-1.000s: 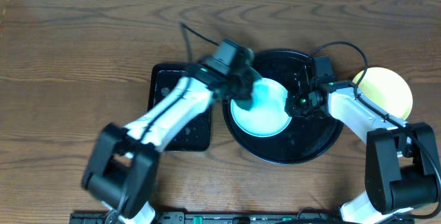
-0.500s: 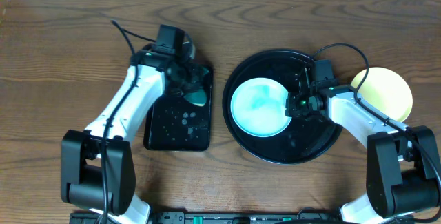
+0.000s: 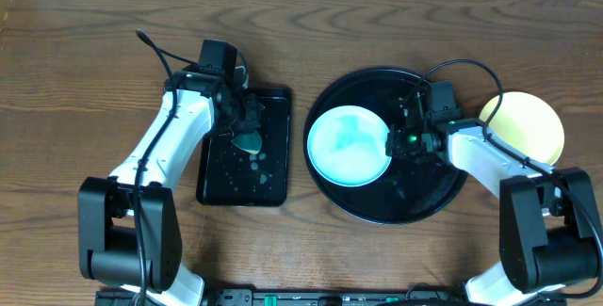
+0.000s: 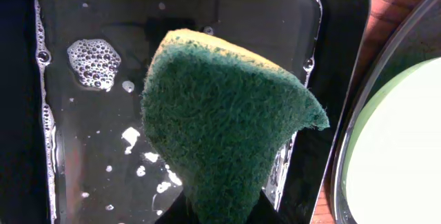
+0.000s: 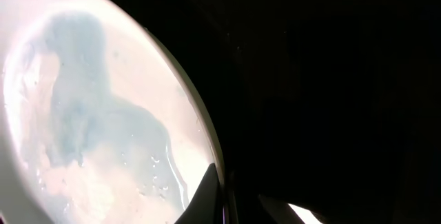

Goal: Clean dirty plates on tray and stack at the side
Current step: 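Return the sponge to the black rectangular tray with the left gripper, then lift the white plate upright with the right gripper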

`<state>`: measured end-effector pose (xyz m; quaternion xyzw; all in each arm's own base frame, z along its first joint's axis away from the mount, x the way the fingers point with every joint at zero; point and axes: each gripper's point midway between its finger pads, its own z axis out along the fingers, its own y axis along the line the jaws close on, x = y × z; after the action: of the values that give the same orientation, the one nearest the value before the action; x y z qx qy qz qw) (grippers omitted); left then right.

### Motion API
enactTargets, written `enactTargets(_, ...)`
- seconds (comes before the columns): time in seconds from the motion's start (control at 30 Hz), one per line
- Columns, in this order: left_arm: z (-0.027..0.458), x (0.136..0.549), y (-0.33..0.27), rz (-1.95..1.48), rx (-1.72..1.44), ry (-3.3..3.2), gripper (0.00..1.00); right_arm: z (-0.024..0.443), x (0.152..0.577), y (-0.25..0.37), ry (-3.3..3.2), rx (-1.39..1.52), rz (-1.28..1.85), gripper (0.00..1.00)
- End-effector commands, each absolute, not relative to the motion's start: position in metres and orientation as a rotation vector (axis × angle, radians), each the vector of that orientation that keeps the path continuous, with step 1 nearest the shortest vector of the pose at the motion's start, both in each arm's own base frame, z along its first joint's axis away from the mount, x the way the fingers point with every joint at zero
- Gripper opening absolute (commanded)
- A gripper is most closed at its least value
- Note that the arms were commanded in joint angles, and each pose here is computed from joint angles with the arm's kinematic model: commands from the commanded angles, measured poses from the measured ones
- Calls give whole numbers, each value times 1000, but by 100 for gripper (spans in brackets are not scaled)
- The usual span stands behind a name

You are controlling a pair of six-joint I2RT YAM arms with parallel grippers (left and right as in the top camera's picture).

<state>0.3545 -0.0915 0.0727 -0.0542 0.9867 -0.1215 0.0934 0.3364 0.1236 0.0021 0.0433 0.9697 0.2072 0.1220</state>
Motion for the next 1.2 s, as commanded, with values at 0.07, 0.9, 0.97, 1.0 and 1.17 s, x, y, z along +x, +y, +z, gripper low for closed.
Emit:
enactTargets(0.07,75,354,-87,-332,-136,2920,15,12,352,115,2791,178,649,1)
enactTargets(0.9,73,353,-84,-304,-140,2925,17,89,369,36,2592,101,171,1)
enactTargets(0.97,71,352,-84,-303,-141,2929,17,93,364,20,2595,70,35,1)
enactTargets(1.0,69,350,-84,-302,-141,2933,17,94,360,10,2601,69,-46,1)
enactTargets(1.17,66,347,-83,-300,-143,2943,17,100,358,-7,2584,103,-178,1)
